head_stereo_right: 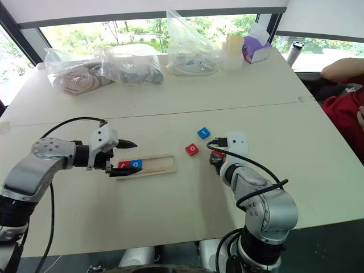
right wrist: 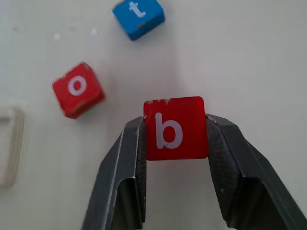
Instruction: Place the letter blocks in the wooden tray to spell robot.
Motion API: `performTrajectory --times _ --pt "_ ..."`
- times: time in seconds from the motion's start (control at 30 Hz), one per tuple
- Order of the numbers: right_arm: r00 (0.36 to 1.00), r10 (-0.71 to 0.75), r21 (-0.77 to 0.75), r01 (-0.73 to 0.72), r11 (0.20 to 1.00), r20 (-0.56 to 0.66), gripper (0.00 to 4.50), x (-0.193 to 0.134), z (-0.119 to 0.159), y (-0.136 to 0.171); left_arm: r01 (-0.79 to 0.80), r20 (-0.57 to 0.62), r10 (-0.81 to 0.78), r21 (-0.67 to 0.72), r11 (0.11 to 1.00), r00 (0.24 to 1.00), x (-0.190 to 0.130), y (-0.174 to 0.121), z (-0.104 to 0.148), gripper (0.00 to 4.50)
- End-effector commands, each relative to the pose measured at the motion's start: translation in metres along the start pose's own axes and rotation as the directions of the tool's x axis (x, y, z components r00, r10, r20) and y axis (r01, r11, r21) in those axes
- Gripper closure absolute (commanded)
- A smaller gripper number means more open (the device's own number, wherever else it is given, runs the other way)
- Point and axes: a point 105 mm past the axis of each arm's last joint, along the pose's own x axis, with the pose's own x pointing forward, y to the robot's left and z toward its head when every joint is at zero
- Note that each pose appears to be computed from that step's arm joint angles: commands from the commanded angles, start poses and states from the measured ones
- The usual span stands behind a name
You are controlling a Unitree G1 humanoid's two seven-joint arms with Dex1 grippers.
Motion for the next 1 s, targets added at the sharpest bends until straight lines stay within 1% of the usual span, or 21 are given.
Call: performTrajectory --times 0.03,0.07,0.17,0.2,0.27,0.3,0.37,0.4,0.47,0.5,0.53,0.57,0.6,0.63,0.67,0.77,0.83,0.93,1.0 --pt "1.000 0.005 0.035 -0.004 0.999 -0.031 3.34 0.002 -0.008 0.004 0.001 -0.004 -0.001 0.026 1.000 1.000 -0.001 0.005 0.003 0.00" --pt "0.999 0.011 0.041 -0.010 0.999 -0.040 3.34 0.003 -0.010 0.006 0.001 -0.003 -0.001 0.027 1.000 1.000 -0.001 0.005 0.004 0.00" --pt "0.999 0.024 0.046 -0.022 0.999 -0.044 1.79 0.006 -0.009 0.009 -0.001 -0.006 0.001 0.028 1.000 1.000 -0.001 0.007 0.003 0.00" --pt "0.999 0.023 0.038 -0.021 0.999 -0.043 1.32 0.006 -0.008 0.009 -0.003 -0.008 0.004 0.027 1.000 1.000 -0.002 0.007 0.003 0.00" --pt "0.999 0.017 0.014 -0.016 1.000 -0.039 0.25 0.006 -0.005 0.008 -0.009 -0.014 0.009 0.024 1.000 1.000 -0.004 0.006 0.001 0.00" --pt "0.999 0.015 0.002 -0.015 1.000 -0.037 0.06 0.006 -0.004 0.007 -0.010 -0.016 0.011 0.023 1.000 1.000 -0.005 0.006 0.000 0.00" --pt "1.000 0.009 -0.004 -0.009 1.000 -0.013 0.06 0.005 0.004 -0.001 -0.014 -0.039 0.015 0.029 0.999 0.999 -0.008 0.005 -0.003 0.00" --pt "0.999 0.016 -0.034 -0.015 0.999 0.036 0.06 0.001 0.021 -0.011 -0.011 -0.062 0.014 0.038 0.999 0.998 -0.012 0.003 -0.005 0.00" --pt "0.992 0.114 -0.140 -0.105 0.985 0.058 0.06 -0.009 0.040 -0.019 0.009 -0.055 -0.008 0.014 1.000 0.998 -0.019 -0.004 -0.004 0.00" --pt "0.983 0.160 -0.179 -0.143 0.973 0.085 0.06 -0.013 0.052 -0.022 0.026 -0.025 -0.026 -0.008 1.000 0.999 -0.021 -0.009 0.001 0.00" --pt "0.958 0.273 -0.246 -0.245 0.938 0.085 0.06 -0.020 0.057 -0.016 0.045 0.026 -0.044 -0.033 0.998 0.999 -0.024 -0.013 0.010 0.00" --pt "0.908 0.410 -0.307 -0.367 0.878 0.089 0.06 -0.030 0.060 -0.009 0.071 0.083 -0.066 -0.054 0.996 0.994 -0.027 -0.018 0.022 0.00" --pt "0.847 0.529 -0.389 -0.474 0.790 0.042 0.06 -0.041 0.054 -0.003 0.104 0.132 -0.095 -0.064 0.993 0.987 -0.031 -0.025 0.034 0.00" --pt "0.795 0.606 -0.438 -0.553 0.709 -0.025 0.06 -0.048 0.043 -0.001 0.129 0.164 -0.116 -0.070 0.989 0.980 -0.035 -0.029 0.042 0.00" --pt "0.779 0.621 -0.458 -0.586 0.669 -0.089 0.06 -0.049 0.033 -0.008 0.147 0.181 -0.133 -0.071 0.987 0.975 -0.038 -0.034 0.048 0.00" --pt "0.760 0.615 -0.525 -0.619 0.585 -0.211 0.06 -0.040 0.013 -0.027 0.183 0.182 -0.168 -0.069 0.981 0.969 -0.042 -0.045 0.055 0.00" --pt "0.742 0.622 -0.557 -0.636 0.535 -0.250 0.06 -0.035 0.007 -0.034 0.193 0.171 -0.179 -0.065 0.979 0.969 -0.043 -0.050 0.057 0.00" --pt "0.730 0.628 -0.606 -0.635 0.480 -0.267 0.06 -0.019 0.006 -0.043 0.173 0.171 -0.160 -0.061 0.983 0.972 -0.042 -0.051 0.061 0.00" --pt "0.731 0.631 -0.623 -0.626 0.469 -0.260 0.06 -0.010 0.008 -0.046 0.161 0.171 -0.148 -0.066 0.985 0.974 -0.042 -0.050 0.061 0.00"
